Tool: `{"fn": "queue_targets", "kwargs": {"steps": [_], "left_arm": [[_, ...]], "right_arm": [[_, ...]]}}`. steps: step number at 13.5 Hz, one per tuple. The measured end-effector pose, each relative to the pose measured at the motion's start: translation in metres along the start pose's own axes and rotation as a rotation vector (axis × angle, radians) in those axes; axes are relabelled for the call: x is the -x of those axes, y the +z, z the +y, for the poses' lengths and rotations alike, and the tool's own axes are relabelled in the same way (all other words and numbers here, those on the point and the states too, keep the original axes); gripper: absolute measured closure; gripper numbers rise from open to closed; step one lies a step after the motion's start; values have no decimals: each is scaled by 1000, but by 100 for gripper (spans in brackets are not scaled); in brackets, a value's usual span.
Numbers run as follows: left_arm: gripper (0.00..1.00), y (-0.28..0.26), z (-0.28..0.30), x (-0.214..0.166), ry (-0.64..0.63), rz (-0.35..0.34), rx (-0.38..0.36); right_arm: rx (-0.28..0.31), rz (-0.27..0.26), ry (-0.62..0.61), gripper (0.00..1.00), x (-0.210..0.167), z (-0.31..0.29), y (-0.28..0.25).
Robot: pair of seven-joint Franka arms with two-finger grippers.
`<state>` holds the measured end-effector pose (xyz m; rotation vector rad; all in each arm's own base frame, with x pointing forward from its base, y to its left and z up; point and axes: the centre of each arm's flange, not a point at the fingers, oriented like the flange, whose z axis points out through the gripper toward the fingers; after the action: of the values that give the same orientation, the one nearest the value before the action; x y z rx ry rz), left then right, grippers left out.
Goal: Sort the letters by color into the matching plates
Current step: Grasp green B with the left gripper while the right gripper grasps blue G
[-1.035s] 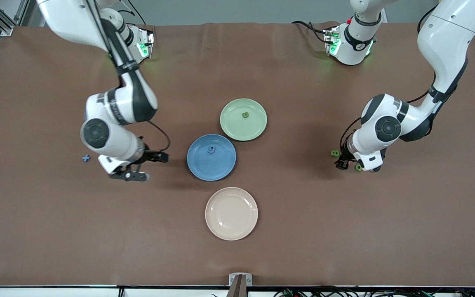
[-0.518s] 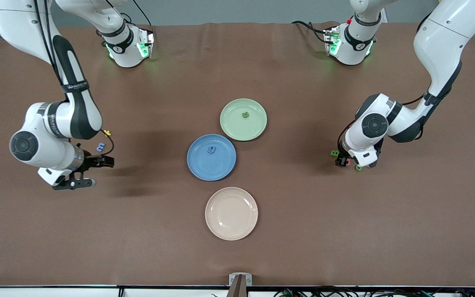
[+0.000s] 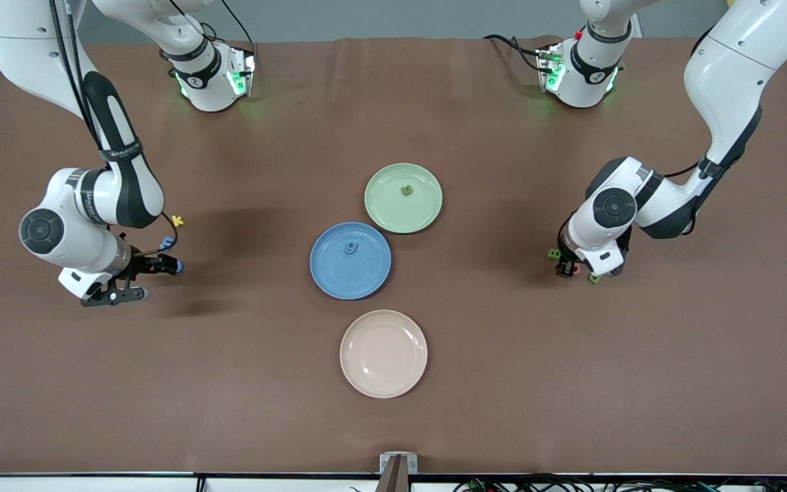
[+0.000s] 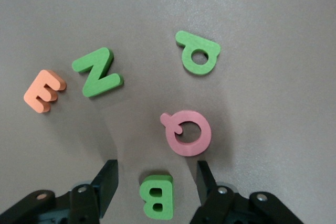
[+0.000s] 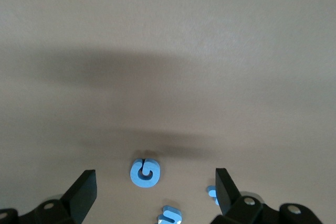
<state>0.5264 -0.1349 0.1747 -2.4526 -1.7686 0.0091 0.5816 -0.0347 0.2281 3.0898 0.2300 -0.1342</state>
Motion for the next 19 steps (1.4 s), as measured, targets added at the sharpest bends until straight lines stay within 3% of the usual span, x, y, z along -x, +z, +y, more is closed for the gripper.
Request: {"fn": "queue_targets", "kwargs": {"steps": [13,15,18,19], "left_arm": [[38,-3,-1,11,-16,-10,4],[41,-5,-1,15,-22,-13,5],[47,-3,-3,19,-20,-17,2],[47,-3,-2,19,-20,-18,3]], "right_arm": [[11,-11,-22,1,15,-9,57],[11,-13,-23,7,15,-9,59],[10,-10,-27,44,14,-10,58],[10,-9,-29,50,14,-11,57]]}}
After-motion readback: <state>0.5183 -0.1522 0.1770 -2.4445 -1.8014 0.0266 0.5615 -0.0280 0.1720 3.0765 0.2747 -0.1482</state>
